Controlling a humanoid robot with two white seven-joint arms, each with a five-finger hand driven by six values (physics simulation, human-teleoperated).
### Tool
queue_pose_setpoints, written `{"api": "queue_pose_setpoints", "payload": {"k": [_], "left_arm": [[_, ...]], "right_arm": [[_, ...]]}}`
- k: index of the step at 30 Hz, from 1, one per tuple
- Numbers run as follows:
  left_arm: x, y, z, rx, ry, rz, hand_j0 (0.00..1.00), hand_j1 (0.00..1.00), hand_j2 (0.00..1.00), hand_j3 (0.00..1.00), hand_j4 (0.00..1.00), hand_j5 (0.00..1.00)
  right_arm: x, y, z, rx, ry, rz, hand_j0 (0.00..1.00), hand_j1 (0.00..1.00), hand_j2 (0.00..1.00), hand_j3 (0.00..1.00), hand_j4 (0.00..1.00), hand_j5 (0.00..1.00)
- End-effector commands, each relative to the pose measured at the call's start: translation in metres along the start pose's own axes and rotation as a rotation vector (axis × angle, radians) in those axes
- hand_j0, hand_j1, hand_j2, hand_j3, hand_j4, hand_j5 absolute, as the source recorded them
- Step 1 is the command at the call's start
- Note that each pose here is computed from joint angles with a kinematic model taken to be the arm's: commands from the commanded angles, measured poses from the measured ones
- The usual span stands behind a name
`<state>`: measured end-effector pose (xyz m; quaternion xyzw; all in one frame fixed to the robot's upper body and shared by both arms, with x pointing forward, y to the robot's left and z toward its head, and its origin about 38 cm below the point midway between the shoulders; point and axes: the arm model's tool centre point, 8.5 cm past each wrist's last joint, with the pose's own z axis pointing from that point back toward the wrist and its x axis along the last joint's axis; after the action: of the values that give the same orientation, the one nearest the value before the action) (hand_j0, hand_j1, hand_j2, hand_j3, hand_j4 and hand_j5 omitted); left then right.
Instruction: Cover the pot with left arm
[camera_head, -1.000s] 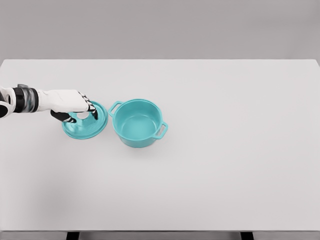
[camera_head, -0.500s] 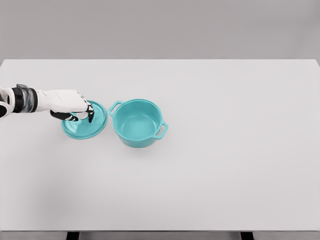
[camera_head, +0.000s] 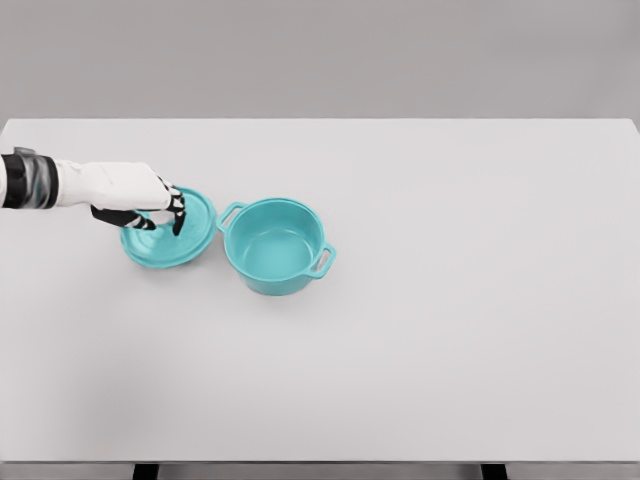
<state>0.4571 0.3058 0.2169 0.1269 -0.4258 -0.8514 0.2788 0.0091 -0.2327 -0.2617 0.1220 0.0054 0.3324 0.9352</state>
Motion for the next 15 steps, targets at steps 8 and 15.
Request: {"api": "queue_pose_setpoints", "payload": {"k": [8, 15], "left_arm": [[-0.001, 0.018, 0.020, 0.045, -0.002, 0.001, 0.48, 0.48, 0.48, 0.48, 0.48, 0.48], [0.008, 0.031, 0.023, 0.087, -0.041, 0.004, 0.49, 0.49, 0.49, 0.49, 0.49, 0.49]], "right_arm": [[0.000, 0.000, 0.000, 0.000, 0.000, 0.000, 1.00, 1.00, 1.00, 1.00, 1.00, 1.00], [-0.001, 0.001, 0.000, 0.001, 0.001, -0.001, 1.00, 1.00, 1.00, 1.00, 1.00, 1.00]]}}
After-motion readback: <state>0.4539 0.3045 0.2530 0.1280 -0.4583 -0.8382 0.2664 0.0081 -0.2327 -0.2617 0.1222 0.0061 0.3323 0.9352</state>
